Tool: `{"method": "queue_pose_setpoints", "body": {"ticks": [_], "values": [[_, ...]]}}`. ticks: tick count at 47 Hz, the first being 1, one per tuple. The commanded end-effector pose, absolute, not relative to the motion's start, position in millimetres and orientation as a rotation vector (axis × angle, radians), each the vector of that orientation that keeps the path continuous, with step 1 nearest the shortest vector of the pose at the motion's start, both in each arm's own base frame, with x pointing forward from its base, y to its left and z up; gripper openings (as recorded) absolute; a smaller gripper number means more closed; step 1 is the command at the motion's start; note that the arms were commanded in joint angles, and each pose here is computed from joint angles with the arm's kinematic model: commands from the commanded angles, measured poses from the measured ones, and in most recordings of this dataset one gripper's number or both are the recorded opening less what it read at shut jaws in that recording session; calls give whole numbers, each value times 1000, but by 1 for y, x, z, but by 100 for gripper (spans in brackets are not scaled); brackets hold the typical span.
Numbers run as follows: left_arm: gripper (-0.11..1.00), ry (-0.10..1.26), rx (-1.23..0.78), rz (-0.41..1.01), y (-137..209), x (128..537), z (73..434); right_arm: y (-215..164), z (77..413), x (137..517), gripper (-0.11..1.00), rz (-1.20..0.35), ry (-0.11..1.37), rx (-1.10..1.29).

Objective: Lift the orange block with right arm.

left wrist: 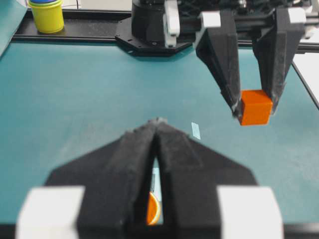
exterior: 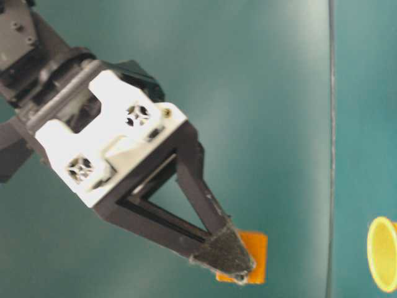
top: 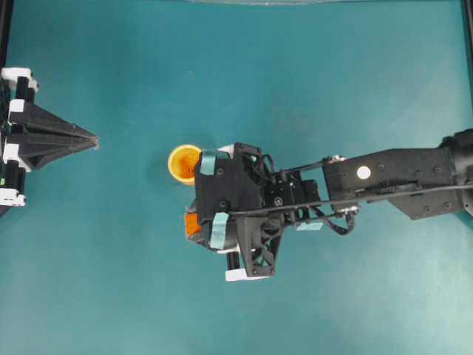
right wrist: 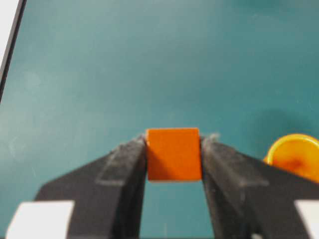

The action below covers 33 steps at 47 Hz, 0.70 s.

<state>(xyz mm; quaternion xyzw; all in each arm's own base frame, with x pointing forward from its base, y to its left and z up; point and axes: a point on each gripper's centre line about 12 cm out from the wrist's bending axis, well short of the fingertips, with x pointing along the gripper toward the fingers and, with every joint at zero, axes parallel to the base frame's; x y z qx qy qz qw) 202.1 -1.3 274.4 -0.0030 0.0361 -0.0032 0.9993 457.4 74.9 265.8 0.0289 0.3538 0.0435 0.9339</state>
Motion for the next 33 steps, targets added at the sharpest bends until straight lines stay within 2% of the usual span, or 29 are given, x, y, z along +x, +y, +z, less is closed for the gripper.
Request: {"method": "queue_pose_setpoints", "body": {"ticks": [1, 33], "values": [[-1, 51, -5, -7, -1, 205, 283, 74, 295, 455, 40, 93, 660, 66], [-1, 61, -3, -7, -1, 205, 283, 74, 296, 455, 40, 93, 660, 68]]}}
